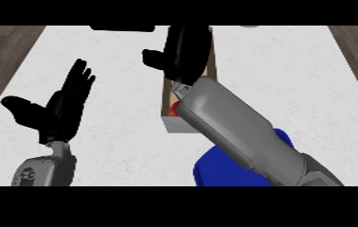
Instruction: Pick the pear from the tray and place it in the cardboard box
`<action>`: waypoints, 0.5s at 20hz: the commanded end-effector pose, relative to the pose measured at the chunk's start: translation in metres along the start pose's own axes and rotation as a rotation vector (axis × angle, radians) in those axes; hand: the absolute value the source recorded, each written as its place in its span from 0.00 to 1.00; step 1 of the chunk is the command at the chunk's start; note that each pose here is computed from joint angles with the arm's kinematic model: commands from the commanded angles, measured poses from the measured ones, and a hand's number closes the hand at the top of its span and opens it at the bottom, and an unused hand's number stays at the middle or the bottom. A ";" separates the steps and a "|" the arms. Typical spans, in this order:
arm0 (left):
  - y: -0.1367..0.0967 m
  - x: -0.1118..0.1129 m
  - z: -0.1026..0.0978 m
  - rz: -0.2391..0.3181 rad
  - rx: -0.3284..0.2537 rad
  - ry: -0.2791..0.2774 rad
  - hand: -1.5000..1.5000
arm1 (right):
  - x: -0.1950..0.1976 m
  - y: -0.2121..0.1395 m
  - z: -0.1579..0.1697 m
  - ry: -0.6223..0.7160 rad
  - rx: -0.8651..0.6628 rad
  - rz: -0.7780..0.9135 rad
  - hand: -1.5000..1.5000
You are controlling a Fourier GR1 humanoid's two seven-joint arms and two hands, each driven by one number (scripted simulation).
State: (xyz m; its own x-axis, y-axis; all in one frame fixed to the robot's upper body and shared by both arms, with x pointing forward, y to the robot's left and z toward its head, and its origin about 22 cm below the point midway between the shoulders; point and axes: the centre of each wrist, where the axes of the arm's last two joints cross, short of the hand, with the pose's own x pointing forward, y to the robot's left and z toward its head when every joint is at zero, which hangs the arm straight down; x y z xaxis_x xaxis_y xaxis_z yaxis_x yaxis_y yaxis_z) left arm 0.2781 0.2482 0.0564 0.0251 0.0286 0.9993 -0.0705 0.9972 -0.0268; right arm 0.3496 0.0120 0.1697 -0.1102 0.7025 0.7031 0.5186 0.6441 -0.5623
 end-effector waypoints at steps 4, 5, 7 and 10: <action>-0.001 -0.011 0.007 -0.007 0.021 0.013 0.50 | -0.017 -0.007 0.021 0.195 -0.132 -0.345 0.00; 0.002 -0.009 0.004 -0.009 0.030 0.000 0.50 | -0.032 -0.003 0.030 0.195 -0.142 -0.343 0.00; 0.005 -0.011 0.010 -0.016 0.037 0.004 0.50 | -0.037 -0.006 0.036 0.190 -0.171 -0.365 0.00; 0.012 -0.005 0.006 -0.007 0.067 0.009 0.50 | -0.052 -0.012 0.055 0.180 -0.199 -0.377 0.00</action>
State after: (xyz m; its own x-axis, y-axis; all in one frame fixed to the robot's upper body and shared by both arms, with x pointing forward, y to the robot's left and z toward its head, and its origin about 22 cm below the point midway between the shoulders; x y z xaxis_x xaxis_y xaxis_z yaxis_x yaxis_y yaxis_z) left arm 0.2704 0.2558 0.0498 0.0303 0.0271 0.9992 -0.1104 0.9936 -0.0236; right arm 0.3201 -0.0126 0.1235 -0.2122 0.5292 0.8215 0.6006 0.7338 -0.3175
